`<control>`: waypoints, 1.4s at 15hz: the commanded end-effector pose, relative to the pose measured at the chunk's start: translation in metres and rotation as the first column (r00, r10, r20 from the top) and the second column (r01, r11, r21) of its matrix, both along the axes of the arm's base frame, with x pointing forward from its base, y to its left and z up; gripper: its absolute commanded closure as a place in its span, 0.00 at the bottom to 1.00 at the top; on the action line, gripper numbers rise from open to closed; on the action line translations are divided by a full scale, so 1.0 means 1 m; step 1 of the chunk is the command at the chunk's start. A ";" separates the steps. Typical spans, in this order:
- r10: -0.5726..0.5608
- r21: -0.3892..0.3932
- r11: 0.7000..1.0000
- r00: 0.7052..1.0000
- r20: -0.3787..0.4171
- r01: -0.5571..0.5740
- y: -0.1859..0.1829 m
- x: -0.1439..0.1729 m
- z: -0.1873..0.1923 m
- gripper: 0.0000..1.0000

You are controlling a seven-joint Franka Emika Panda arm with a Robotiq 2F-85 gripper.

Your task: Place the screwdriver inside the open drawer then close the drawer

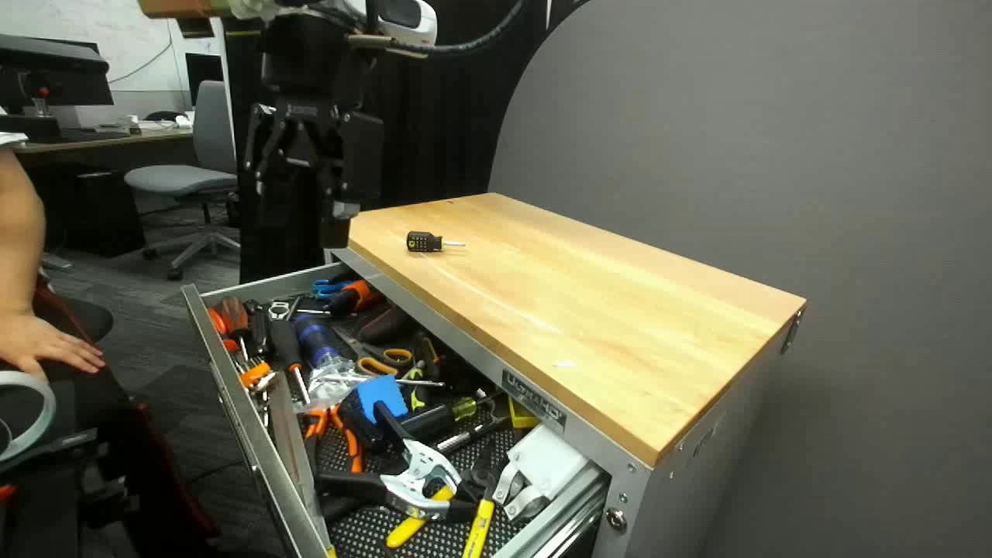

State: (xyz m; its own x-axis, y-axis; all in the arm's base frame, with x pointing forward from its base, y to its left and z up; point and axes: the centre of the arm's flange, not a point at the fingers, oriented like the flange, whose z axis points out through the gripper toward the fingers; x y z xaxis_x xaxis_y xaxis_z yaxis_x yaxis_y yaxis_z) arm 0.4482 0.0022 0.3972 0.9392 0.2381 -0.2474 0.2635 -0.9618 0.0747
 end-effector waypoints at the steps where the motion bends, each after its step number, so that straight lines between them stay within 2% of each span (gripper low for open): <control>1: 0.000 0.000 1.000 1.000 0.003 0.000 0.000 0.001 0.001 0.00; 4: 0.000 0.000 1.000 1.000 0.012 0.000 0.000 0.003 0.005 0.00; 5: -0.044 0.019 0.999 0.998 0.033 0.043 -0.006 0.003 0.003 0.00; 6: -0.116 0.007 0.993 0.991 0.066 0.115 -0.006 0.007 -0.003 0.00; 7: -0.160 -0.043 0.985 0.982 0.096 0.165 0.007 0.012 -0.015 0.00; 8: -0.192 -0.042 0.979 0.972 0.139 0.199 0.022 0.016 -0.024 0.00; 13: -0.346 0.123 0.938 0.888 0.304 0.323 0.132 0.055 -0.078 0.00; 16: -0.429 0.247 0.900 0.831 0.354 0.359 0.182 0.077 -0.102 0.00; 18: -0.480 0.304 0.872 0.796 0.369 0.384 0.194 0.087 -0.101 0.00; 20: -0.517 0.328 0.850 0.772 0.370 0.412 0.201 0.100 -0.098 0.00; 21: -0.539 0.339 0.838 0.746 0.392 0.427 0.203 0.106 -0.095 0.00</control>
